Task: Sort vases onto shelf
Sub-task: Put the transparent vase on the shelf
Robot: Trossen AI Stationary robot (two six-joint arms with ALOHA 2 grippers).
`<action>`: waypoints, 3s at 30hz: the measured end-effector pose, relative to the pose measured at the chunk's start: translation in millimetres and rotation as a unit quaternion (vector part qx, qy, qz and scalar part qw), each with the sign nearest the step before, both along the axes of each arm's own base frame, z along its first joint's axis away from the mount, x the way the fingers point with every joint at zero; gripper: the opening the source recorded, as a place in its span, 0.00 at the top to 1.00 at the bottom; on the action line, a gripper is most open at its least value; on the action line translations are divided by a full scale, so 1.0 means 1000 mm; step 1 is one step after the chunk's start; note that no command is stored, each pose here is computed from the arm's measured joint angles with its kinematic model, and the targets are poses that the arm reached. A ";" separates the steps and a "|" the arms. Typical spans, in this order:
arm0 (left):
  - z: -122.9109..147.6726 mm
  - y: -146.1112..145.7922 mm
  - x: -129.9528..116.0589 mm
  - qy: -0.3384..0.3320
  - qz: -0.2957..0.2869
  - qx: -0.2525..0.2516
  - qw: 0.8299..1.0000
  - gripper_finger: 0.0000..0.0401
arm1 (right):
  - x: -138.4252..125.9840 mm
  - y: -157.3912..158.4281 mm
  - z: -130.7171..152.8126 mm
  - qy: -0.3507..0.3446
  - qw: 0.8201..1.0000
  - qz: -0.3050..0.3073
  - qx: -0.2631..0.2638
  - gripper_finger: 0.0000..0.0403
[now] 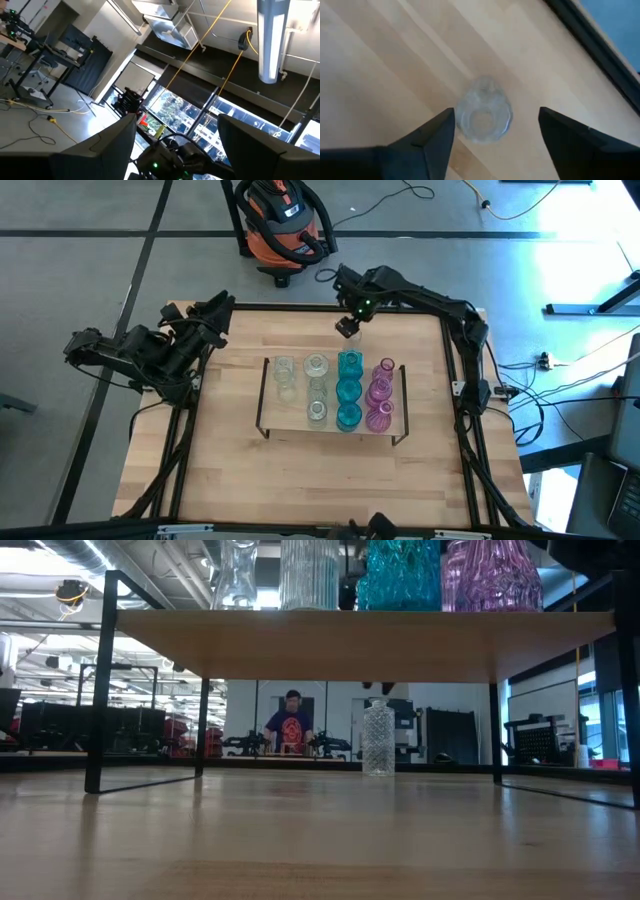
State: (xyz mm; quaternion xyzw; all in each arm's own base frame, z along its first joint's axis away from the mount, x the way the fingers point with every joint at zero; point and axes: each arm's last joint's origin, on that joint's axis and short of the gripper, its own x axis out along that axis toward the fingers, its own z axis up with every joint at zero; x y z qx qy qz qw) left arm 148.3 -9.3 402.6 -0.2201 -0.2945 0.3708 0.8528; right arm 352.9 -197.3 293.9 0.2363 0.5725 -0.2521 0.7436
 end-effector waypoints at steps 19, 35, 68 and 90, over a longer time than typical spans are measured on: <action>0.000 -0.001 0.001 -0.002 -0.012 0.010 1.000 0.32 | 0.019 0.007 -0.032 0.044 0.999 -0.016 0.017 0.55; -0.003 -0.003 0.003 0.002 -0.028 0.002 1.000 0.32 | 0.017 0.010 -0.031 0.049 0.998 0.021 0.041 0.77; -0.009 -0.006 0.010 0.034 -0.068 0.021 0.997 0.32 | 0.014 0.053 0.072 -0.002 0.993 0.116 -0.033 0.77; 0.063 0.041 0.068 0.476 -0.121 0.099 0.865 0.32 | 0.020 0.054 0.109 -0.184 0.972 0.132 -0.063 0.77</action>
